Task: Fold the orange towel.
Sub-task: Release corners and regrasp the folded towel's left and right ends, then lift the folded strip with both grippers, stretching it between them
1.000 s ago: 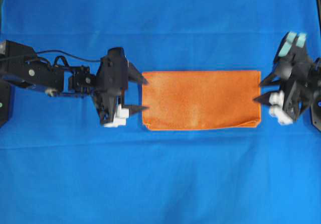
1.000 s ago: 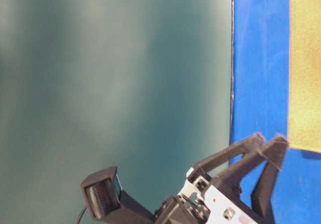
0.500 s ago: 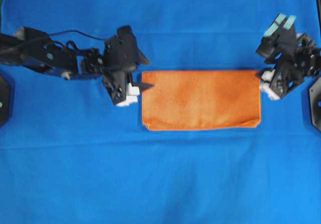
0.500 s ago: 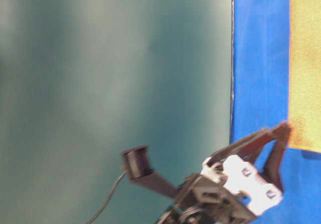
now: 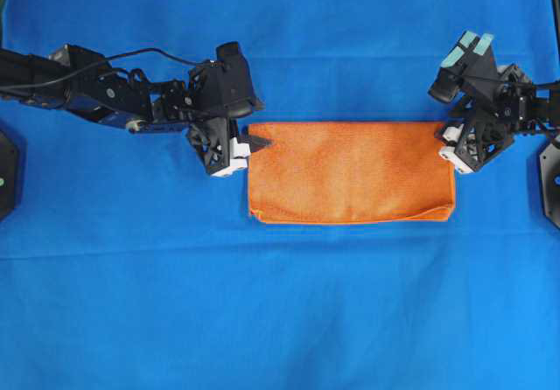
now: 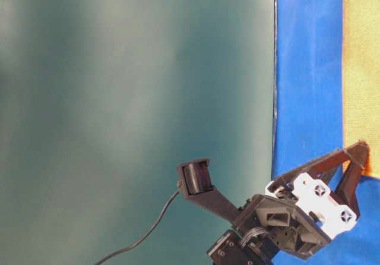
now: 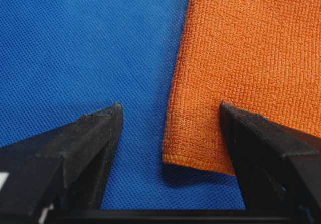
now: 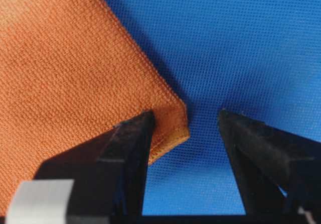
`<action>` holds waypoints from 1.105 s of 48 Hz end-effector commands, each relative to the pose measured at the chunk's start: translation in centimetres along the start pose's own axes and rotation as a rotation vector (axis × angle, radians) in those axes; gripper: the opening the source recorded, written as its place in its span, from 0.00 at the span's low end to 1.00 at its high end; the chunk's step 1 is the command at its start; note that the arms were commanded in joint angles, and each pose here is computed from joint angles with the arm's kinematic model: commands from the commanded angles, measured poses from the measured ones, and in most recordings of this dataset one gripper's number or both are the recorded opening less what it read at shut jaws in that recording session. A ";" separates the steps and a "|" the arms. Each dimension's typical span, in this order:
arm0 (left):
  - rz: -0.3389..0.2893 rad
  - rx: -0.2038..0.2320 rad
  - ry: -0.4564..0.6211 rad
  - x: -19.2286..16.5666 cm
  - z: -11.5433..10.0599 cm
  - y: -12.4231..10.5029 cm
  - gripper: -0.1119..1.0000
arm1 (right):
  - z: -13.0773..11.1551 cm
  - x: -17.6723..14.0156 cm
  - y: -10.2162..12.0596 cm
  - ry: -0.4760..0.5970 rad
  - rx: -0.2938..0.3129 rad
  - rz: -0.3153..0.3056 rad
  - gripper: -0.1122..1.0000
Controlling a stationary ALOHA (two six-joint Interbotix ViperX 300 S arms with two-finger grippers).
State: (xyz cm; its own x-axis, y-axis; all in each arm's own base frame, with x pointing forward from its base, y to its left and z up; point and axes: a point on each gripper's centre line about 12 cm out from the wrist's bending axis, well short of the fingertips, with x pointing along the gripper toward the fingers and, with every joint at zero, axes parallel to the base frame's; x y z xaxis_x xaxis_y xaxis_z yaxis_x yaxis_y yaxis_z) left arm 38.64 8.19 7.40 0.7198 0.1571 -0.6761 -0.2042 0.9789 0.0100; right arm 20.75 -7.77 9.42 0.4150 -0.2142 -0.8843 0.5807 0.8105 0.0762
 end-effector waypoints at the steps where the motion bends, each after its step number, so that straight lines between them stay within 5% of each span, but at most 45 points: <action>1: 0.003 0.000 -0.006 0.1 0.6 0.2 0.72 | 0.2 -0.1 0.1 -0.020 -0.002 0.013 0.61; 6: -0.004 0.001 0.044 0.5 -0.1 -0.1 0.64 | -0.1 0.0 0.2 -0.032 -0.003 0.029 0.49; 14: -0.016 0.013 0.092 0.8 -0.4 -0.8 0.36 | -0.1 0.0 0.6 -0.058 -0.018 0.058 0.13; 18: -0.019 0.017 0.099 0.8 -0.5 -0.9 0.22 | -0.1 0.0 0.8 -0.060 -0.025 0.064 0.13; 24: -0.020 0.018 0.116 0.8 -0.6 -0.9 0.13 | -0.1 0.0 0.8 -0.058 -0.026 0.062 0.13; 33: -0.021 0.018 0.122 0.0 0.2 -0.9 0.13 | 0.3 -0.6 0.8 -0.074 -0.022 0.057 0.13; 53: -0.034 0.023 -0.025 -7.5 6.7 -1.4 0.13 | 2.7 -7.7 -0.1 -0.236 0.000 0.017 0.13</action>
State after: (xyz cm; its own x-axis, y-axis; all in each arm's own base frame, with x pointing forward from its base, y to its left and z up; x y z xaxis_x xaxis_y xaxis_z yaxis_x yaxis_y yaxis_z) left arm 38.02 6.87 14.52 0.6940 0.1238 -0.7093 -0.1706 0.9853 0.0051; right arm 19.54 -7.55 15.75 0.5405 -0.2996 -0.7862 0.5700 0.8177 0.0802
